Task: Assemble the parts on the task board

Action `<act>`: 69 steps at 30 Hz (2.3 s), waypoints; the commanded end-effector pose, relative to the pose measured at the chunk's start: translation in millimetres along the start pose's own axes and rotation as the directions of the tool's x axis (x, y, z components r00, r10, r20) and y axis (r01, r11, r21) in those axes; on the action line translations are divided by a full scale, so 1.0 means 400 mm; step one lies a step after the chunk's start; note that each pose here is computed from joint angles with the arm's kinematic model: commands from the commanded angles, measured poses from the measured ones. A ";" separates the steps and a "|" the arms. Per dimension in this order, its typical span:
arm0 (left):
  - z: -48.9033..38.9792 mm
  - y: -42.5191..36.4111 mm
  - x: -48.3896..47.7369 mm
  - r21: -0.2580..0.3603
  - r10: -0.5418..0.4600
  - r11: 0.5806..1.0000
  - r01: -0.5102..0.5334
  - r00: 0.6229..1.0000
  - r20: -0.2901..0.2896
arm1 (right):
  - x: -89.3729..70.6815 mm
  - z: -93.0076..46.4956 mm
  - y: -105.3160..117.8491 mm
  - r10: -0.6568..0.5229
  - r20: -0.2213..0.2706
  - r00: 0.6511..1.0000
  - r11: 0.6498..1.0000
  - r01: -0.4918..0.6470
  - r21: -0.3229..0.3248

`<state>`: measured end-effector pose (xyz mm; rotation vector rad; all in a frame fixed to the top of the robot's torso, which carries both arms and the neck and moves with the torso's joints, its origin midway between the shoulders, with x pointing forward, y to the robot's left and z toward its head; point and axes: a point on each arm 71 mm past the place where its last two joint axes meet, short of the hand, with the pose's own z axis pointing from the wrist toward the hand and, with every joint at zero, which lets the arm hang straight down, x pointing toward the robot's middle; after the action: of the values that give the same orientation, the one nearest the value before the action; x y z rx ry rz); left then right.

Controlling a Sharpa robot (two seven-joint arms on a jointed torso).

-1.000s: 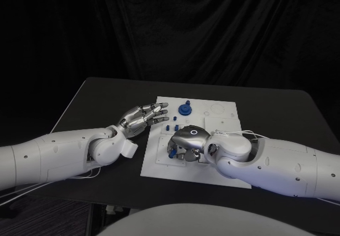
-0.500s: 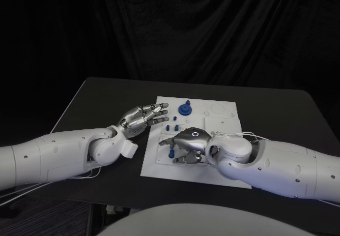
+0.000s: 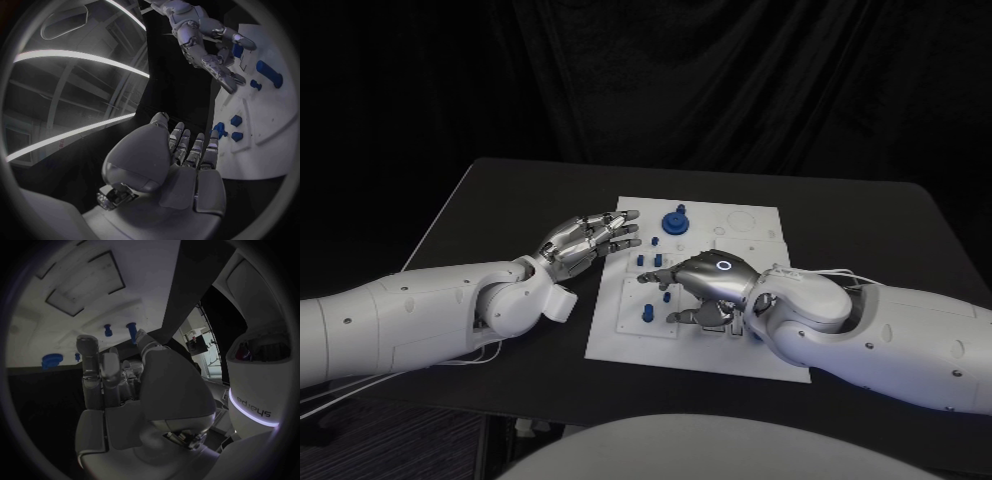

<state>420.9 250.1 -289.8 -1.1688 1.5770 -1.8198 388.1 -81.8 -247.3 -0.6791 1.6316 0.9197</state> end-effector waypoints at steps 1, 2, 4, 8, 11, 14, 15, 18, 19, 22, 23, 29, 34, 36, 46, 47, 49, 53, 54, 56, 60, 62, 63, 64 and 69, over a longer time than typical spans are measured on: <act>-0.003 -0.002 0.001 0.012 -0.007 1.000 0.007 1.000 0.000 | -0.054 -0.034 -0.009 0.054 0.089 0.995 0.998 -0.055 0.017; -0.004 -0.003 0.000 0.012 -0.006 1.000 0.006 1.000 0.002 | -0.065 -0.047 -0.015 0.065 0.088 0.994 0.997 -0.068 0.028; -0.006 -0.003 -0.002 0.012 -0.004 1.000 0.004 1.000 0.006 | -0.088 -0.075 -0.027 0.089 0.086 0.992 0.994 -0.095 0.057; -0.010 -0.005 -0.006 0.012 -0.001 1.000 0.001 1.000 0.013 | -0.120 -0.141 -0.052 0.121 0.087 0.989 0.984 -0.131 0.121; -0.012 -0.005 -0.007 0.011 0.001 1.000 -0.001 1.000 0.016 | -0.131 -0.194 -0.077 0.133 0.088 0.987 0.969 -0.148 0.196; -0.012 -0.006 -0.008 0.011 0.002 1.000 -0.002 1.000 0.018 | -0.126 -0.248 -0.114 0.149 0.040 0.988 0.932 -0.153 0.328; -0.012 -0.006 -0.009 0.011 0.002 1.000 -0.002 1.000 0.018 | -0.123 -0.261 -0.126 0.154 0.019 0.988 0.918 -0.150 0.368; -0.012 -0.005 -0.008 0.011 0.002 1.000 -0.002 1.000 0.017 | -0.106 -0.301 -0.156 0.175 -0.039 0.984 0.869 -0.136 0.475; -0.011 -0.005 -0.007 0.011 0.001 1.000 -0.001 1.000 0.016 | -0.097 -0.317 -0.166 0.186 -0.054 0.981 0.849 -0.133 0.512; -0.010 -0.005 -0.005 0.013 0.000 1.000 0.000 1.000 0.013 | -0.075 -0.348 -0.182 0.212 -0.063 0.975 0.803 -0.137 0.581; -0.010 -0.005 -0.004 0.014 -0.001 1.000 0.001 1.000 0.013 | -0.067 -0.356 -0.186 0.220 -0.063 0.974 0.789 -0.139 0.599; -0.008 -0.004 -0.003 0.012 -0.002 1.000 0.002 1.000 0.010 | -0.037 -0.369 -0.187 0.247 -0.069 0.967 0.742 -0.143 0.654; -0.006 -0.002 0.000 0.010 -0.004 1.000 0.004 1.000 0.006 | -0.023 -0.363 -0.187 0.258 -0.090 0.962 0.726 -0.131 0.675; -0.005 -0.002 0.000 0.010 -0.004 1.000 0.004 1.000 0.005 | -0.019 -0.360 -0.189 0.260 -0.096 0.961 0.723 -0.128 0.679; -0.002 -0.001 0.001 0.010 -0.006 1.000 0.006 1.000 0.002 | 0.012 -0.343 -0.192 0.275 -0.122 0.954 0.718 -0.119 0.686; -0.002 -0.001 0.001 0.009 -0.006 1.000 0.006 1.000 0.002 | 0.015 -0.342 -0.192 0.276 -0.124 0.953 0.718 -0.119 0.686; -0.002 -0.001 0.001 0.009 -0.007 1.000 0.007 1.000 0.001 | 0.023 -0.338 -0.191 0.280 -0.127 0.951 0.719 -0.121 0.685; -0.004 -0.001 -0.001 0.009 -0.007 1.000 0.007 1.000 0.002 | 0.037 -0.329 -0.188 0.285 -0.124 0.950 0.722 -0.128 0.680; -0.005 -0.001 -0.002 0.009 -0.006 1.000 0.006 1.000 0.003 | 0.038 -0.327 -0.188 0.286 -0.124 0.950 0.722 -0.129 0.680; -0.006 -0.001 -0.003 0.009 -0.006 1.000 0.006 1.000 0.004 | 0.041 -0.324 -0.188 0.286 -0.125 0.950 0.723 -0.129 0.679; -0.007 -0.001 -0.004 0.008 -0.006 1.000 0.006 1.000 0.005 | 0.046 -0.319 -0.191 0.287 -0.128 0.949 0.723 -0.127 0.680; -0.007 -0.001 -0.004 0.007 -0.007 1.000 0.007 1.000 0.004 | 0.048 -0.318 -0.191 0.288 -0.133 0.949 0.721 -0.123 0.682; -0.008 0.000 -0.004 0.007 -0.007 1.000 0.007 1.000 0.004 | 0.050 -0.317 -0.192 0.289 -0.139 0.947 0.720 -0.119 0.684; -0.008 0.000 -0.004 0.006 -0.007 1.000 0.007 1.000 0.004 | 0.051 -0.317 -0.193 0.290 -0.145 0.946 0.719 -0.116 0.685; -0.008 0.002 -0.004 0.004 -0.008 1.000 0.008 1.000 0.004 | 0.061 -0.314 -0.195 0.299 -0.182 0.937 0.714 -0.093 0.694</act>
<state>419.4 254.3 -291.2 -1.1761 1.5767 -1.8049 381.0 -226.5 -270.7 -0.1077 2.1183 0.3486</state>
